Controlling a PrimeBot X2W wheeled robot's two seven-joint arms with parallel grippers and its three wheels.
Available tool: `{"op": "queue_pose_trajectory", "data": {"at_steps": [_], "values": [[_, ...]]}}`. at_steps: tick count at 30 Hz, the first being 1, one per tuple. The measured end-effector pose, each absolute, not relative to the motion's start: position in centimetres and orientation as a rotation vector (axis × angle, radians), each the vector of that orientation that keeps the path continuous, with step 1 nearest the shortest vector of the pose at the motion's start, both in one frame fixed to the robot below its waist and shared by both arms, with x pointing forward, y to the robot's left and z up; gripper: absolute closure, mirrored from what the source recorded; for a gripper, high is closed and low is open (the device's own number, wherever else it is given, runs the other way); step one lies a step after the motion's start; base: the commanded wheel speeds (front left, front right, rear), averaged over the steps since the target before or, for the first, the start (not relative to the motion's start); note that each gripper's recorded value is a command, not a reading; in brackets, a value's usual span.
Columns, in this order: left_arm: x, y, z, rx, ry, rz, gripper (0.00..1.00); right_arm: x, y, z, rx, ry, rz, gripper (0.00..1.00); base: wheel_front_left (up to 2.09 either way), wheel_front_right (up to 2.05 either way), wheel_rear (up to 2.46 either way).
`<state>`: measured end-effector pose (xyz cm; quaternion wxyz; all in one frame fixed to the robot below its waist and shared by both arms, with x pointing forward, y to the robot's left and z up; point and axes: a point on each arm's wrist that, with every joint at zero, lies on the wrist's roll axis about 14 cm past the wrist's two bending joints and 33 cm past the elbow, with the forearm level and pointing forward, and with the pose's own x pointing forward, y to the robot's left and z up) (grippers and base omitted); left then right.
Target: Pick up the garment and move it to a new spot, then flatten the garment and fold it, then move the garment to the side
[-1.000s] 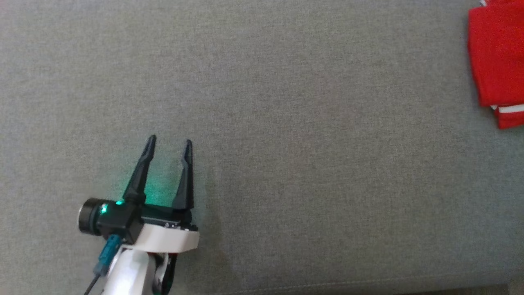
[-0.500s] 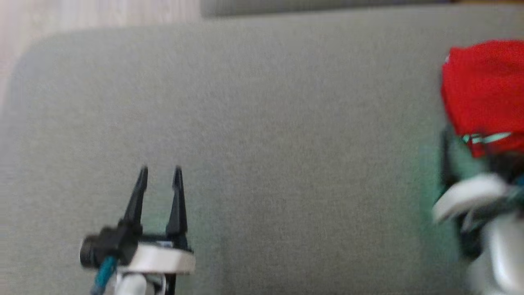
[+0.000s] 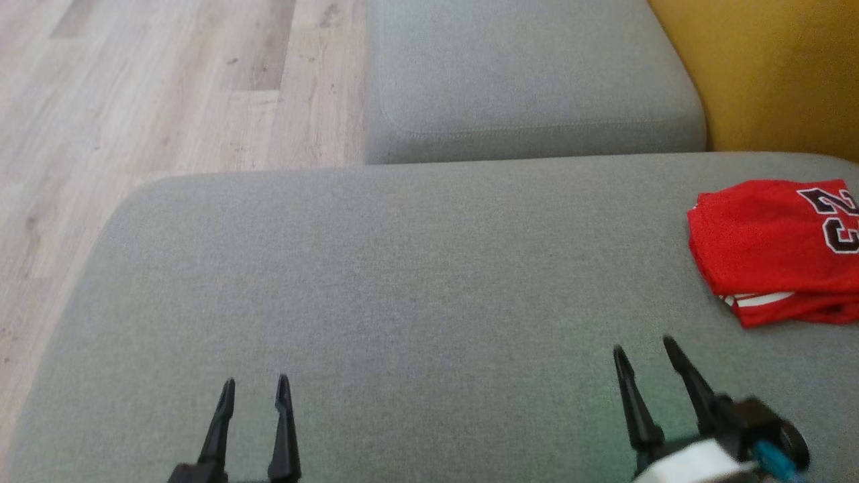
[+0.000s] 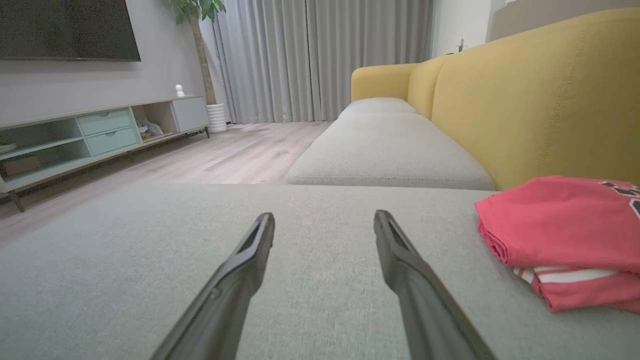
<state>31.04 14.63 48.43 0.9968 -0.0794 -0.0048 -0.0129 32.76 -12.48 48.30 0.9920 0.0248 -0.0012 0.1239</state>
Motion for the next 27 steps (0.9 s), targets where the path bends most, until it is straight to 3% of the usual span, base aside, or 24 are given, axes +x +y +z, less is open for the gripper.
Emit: {"op": "queue_pose_trajectory", "data": {"at_steps": [5, 15, 16, 27], "values": [[29.8, 15.3, 47.9, -0.137, -0.001, -0.008, 0.00, 30.7, -13.4, 47.1, 0.051, 0.028, 0.214, 0.00, 0.00, 0.00, 0.00], [29.8, 15.0, 47.9, -0.101, -0.003, -0.032, 0.00, 30.9, -13.9, 47.7, 0.063, 0.007, 0.186, 0.00, 0.00, 0.00, 0.00], [29.8, 14.9, 47.7, -0.089, 0.005, -0.040, 1.00, 30.9, -14.0, 47.6, 0.064, 0.010, 0.182, 1.00, 0.00, 0.00, 0.00], [28.2, 15.4, 43.6, -0.158, 0.154, -0.007, 1.00, 29.1, -14.6, 43.7, 0.144, 0.146, 0.143, 1.00, 0.00, 0.00, 0.00]]}}
